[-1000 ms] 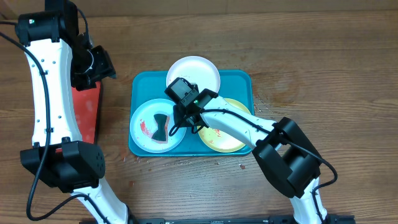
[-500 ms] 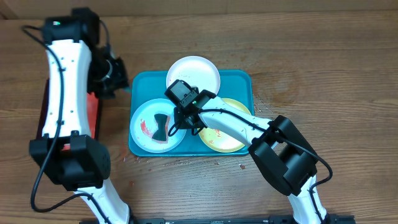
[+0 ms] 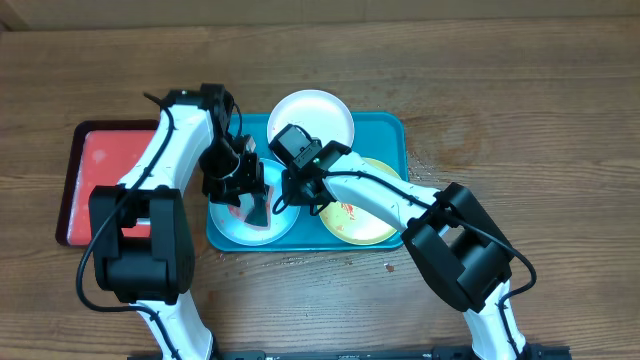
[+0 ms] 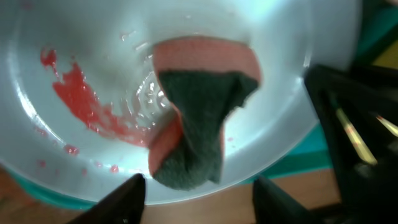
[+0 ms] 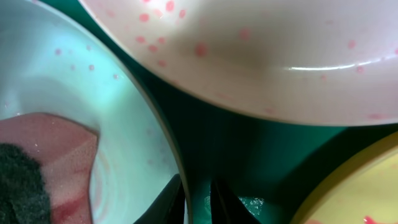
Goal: Clean dirty plates on tray and stack at the side
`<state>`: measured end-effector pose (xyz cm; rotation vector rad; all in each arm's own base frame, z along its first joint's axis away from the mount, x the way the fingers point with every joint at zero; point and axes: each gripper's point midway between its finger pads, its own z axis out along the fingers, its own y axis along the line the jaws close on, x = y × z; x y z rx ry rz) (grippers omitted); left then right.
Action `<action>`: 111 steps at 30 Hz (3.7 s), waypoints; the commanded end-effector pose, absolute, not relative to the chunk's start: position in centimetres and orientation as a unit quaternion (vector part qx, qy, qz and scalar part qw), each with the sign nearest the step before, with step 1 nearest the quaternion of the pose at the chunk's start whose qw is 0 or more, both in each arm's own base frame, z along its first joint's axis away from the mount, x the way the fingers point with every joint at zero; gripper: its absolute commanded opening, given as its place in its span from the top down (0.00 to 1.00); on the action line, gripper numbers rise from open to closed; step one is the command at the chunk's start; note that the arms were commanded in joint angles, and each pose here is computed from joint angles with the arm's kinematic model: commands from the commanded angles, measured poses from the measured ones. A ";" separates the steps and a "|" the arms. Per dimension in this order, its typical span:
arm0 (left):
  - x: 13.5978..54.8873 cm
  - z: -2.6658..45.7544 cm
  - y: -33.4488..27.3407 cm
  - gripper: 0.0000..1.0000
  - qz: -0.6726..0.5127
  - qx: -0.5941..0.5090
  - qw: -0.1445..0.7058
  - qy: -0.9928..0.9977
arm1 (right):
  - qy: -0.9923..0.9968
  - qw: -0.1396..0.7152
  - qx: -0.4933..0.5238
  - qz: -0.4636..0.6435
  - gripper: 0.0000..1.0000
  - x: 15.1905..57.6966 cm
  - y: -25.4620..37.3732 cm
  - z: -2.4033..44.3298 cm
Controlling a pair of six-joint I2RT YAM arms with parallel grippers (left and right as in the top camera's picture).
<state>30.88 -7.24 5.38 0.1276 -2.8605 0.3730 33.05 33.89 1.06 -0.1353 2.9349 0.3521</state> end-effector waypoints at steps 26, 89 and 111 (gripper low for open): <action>31.9 0.9 -8.0 0.63 0.149 0.017 0.066 -0.986 | 0.987 0.082 -0.042 0.134 0.85 33.5 34.2 0.8; 38.1 11.2 3.9 0.96 -0.161 0.192 -0.052 -0.967 | 0.982 0.101 -0.054 0.149 0.96 34.4 35.1 1.9; 33.6 16.6 16.9 0.96 0.002 0.487 -0.061 -0.871 | 0.860 0.399 -0.235 -0.214 0.96 37.5 34.3 22.4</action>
